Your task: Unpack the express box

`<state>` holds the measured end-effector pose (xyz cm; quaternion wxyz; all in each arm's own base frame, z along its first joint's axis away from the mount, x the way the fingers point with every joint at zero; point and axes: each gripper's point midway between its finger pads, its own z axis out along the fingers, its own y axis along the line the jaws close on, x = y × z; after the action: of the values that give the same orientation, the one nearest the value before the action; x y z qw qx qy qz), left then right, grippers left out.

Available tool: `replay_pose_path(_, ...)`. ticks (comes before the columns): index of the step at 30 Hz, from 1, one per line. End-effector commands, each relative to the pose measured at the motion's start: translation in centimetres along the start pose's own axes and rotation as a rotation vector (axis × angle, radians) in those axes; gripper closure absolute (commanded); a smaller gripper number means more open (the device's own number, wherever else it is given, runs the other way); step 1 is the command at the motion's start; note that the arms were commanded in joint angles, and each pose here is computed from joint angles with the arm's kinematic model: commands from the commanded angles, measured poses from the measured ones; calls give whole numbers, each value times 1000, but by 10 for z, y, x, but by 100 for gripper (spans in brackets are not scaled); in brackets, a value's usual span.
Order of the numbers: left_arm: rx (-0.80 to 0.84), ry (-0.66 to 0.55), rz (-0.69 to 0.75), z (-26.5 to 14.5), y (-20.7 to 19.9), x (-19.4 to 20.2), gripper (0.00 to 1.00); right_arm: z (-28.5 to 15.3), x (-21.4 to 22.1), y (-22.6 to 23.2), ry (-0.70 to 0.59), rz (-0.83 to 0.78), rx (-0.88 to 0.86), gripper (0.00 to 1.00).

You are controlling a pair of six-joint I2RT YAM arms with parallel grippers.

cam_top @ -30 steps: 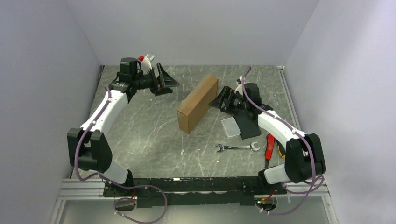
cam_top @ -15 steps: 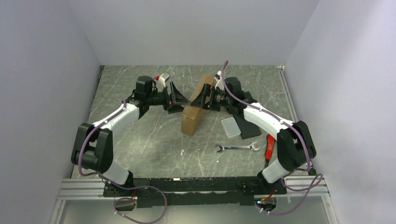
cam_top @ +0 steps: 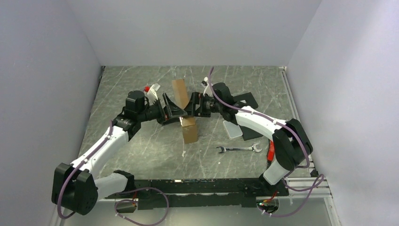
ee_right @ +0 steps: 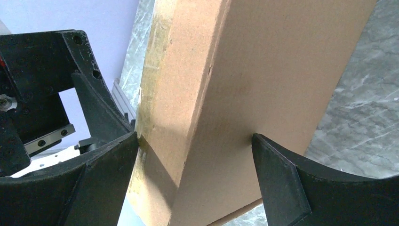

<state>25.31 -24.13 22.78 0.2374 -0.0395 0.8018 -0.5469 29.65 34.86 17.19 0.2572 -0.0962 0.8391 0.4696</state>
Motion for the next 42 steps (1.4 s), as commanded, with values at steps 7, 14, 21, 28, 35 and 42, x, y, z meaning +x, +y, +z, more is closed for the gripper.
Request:
replay_pose_path(7, -75, -8, 56, -6, 4, -3, 10, -13, -6, 4, -25, -132, 31, 0)
replay_pose_path(14, -264, -127, 189, -35, 16, -26, 9, -41, -12, -8, -54, -218, 192, 0)
replay_pose_path(21, -393, -239, 370, -70, -7, -67, 6, -59, -16, 13, -114, -314, 268, 0)
replay_pose_path(28, -496, -270, 377, -83, -4, -81, 7, -60, -14, 32, -159, -427, 342, 0)
replay_pose_path(35, -492, -253, 332, -81, 3, -70, 7, -54, -13, 30, -196, -509, 506, 0)
replay_pose_path(42, -463, -231, 294, -77, 6, -61, 10, -33, -1, 34, -154, -540, 539, 0)
